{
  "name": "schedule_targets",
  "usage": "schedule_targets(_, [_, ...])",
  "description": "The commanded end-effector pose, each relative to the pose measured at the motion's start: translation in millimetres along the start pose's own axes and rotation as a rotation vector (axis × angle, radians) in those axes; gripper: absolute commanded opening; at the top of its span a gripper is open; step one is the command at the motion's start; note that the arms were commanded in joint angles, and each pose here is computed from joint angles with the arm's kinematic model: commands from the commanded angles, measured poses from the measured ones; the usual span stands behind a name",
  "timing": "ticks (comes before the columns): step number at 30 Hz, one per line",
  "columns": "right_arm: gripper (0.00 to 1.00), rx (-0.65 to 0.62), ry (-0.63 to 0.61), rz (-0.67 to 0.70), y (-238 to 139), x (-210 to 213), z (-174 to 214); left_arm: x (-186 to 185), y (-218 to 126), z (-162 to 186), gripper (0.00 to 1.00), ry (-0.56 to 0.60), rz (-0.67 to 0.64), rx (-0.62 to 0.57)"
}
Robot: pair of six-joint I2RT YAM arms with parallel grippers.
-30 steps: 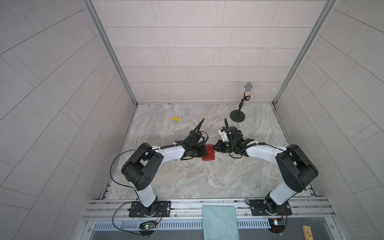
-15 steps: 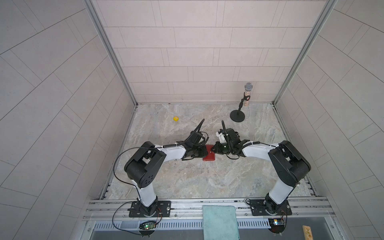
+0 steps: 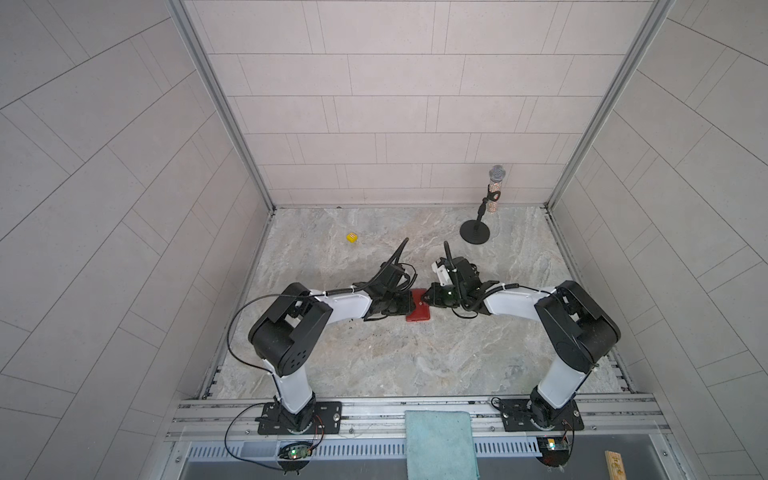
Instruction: Put the credit cards into the card holder
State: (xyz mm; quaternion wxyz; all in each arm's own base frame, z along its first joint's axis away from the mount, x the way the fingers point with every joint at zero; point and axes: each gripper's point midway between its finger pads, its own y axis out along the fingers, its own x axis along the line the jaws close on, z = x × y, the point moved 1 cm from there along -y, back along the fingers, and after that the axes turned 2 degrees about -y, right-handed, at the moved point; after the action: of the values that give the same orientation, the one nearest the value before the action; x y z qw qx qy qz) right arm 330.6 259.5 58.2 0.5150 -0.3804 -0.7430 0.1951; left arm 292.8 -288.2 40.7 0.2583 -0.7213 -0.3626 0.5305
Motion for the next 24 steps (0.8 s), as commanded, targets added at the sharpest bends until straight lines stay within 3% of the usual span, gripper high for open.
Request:
schedule_targets(1, [0.03, 0.018, 0.014, 0.004, 6.5, -4.3, 7.7, 13.0, 5.7, 9.4, 0.17, -0.008, -0.043, 0.023])
schedule_targets(4, [0.14, 0.016, 0.015, 0.001, 6.9, -3.5, 6.8, 13.0, 5.5, 9.6, 0.17, -0.006, -0.042, 0.024])
schedule_targets(11, [0.29, 0.016, 0.015, -0.005, 7.0, -1.9, 6.0, 11.5, 5.2, 9.0, 0.16, -0.005, -0.039, 0.025])
schedule_targets(17, [0.37, 0.022, 0.02, -0.019, 9.2, -0.6, 6.9, 10.5, 5.8, 8.7, 0.16, -0.004, -0.036, 0.029])
schedule_targets(24, [0.38, 0.014, 0.033, -0.043, 9.1, 3.4, 5.3, 4.6, 2.1, 5.4, 0.16, 0.002, -0.021, 0.023])
